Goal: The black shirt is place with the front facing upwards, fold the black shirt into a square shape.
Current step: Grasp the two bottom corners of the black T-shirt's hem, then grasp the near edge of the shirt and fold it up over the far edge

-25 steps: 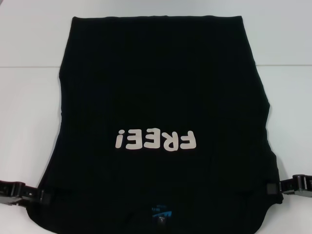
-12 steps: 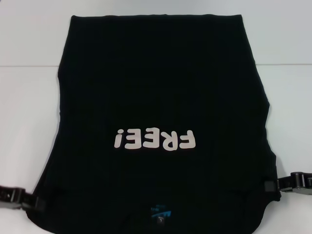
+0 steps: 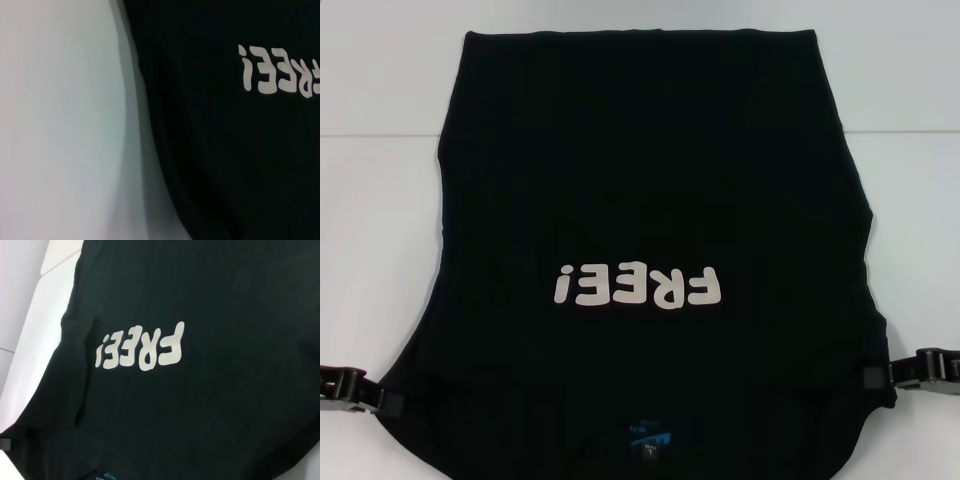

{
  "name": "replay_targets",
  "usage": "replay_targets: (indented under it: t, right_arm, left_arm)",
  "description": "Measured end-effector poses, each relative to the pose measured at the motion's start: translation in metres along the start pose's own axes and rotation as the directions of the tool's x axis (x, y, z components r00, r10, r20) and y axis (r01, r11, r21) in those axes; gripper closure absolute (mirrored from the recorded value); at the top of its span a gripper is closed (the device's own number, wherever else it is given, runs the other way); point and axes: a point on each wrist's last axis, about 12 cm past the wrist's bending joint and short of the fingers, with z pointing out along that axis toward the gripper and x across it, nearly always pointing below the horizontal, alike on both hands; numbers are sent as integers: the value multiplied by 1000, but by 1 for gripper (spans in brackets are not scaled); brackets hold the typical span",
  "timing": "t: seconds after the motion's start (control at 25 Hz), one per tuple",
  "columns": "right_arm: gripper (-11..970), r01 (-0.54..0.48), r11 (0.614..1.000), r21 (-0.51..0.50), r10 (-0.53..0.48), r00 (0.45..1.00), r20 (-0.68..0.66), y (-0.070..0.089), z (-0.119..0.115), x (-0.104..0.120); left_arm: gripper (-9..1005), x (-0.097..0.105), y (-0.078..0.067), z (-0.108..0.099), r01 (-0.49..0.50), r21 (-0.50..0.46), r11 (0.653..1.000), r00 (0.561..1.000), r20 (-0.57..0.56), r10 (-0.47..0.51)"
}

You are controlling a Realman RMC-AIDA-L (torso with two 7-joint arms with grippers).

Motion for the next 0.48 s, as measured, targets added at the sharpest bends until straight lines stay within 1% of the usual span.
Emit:
replay_targets:
  t: [0.2,0.48]
  right_arm:
    - [869,2,1000,0,-2,1000,-2,0,0,0]
    - [866,-3,1000,5,3,1000,7,-2,-2,0]
  left_arm:
    - [960,-1,0,0,-4,-1,1000,1000,6,4]
    - [964,-1,2,-2,-18,0,1000,999,34,18]
